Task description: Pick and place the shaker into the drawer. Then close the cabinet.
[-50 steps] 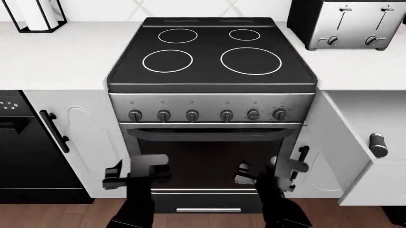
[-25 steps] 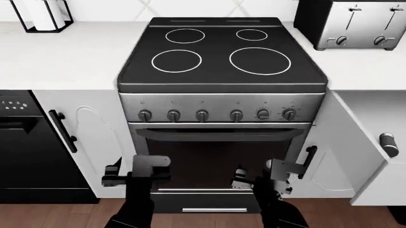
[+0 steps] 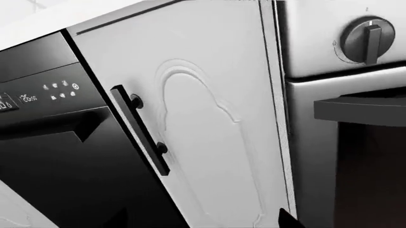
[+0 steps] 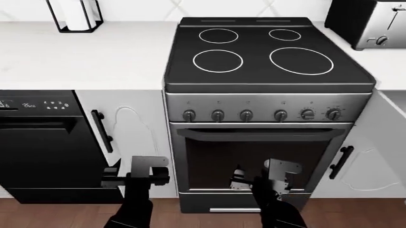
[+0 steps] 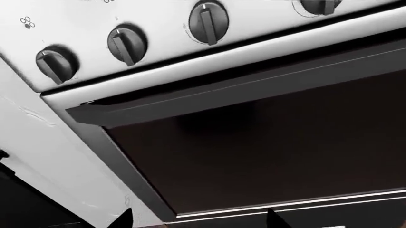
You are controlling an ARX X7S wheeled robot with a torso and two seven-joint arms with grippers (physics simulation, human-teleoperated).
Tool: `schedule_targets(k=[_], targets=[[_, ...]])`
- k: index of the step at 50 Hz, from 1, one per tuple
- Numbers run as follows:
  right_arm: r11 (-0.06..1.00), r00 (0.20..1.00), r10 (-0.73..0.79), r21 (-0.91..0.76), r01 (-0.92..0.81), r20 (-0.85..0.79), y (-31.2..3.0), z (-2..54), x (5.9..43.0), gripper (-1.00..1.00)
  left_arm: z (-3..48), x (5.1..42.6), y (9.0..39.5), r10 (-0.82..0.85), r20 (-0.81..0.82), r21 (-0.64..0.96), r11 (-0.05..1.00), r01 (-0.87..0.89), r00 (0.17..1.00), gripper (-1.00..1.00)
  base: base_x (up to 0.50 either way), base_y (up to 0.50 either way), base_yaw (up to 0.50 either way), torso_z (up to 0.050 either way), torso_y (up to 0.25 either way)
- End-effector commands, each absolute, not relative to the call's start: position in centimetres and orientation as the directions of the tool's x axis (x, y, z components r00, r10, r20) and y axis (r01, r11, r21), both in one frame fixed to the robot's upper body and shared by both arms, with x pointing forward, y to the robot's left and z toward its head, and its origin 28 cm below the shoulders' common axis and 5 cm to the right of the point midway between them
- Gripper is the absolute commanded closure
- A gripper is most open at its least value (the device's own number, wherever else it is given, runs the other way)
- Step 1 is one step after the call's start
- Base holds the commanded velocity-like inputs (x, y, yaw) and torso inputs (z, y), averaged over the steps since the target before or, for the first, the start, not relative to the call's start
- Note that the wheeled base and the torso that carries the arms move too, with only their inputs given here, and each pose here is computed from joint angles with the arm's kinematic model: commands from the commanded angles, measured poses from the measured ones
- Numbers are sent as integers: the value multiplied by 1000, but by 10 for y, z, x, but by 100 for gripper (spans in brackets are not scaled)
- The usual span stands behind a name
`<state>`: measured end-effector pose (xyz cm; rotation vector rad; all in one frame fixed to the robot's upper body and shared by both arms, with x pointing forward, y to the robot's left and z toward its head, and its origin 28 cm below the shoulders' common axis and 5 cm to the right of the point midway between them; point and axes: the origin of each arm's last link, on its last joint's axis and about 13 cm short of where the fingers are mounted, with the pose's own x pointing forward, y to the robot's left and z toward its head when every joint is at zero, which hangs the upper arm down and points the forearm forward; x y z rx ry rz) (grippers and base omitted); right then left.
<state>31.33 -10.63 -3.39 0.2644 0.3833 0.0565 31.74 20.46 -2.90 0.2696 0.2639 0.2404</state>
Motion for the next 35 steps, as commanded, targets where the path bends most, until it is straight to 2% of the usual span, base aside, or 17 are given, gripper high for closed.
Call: schedule_targets(k=[1,35], targets=[[966,922,116,259,-17,-369,-106,-34,313,-100,-30,317,204,265,-227,295,936,-193,937,-100,0,500,0,0,0],[961,927,112,277,-9,-358,-106,-34,313,-100,-31,315,203,237,-248,309,938,-155,939,-100,0,500,0,0,0]])
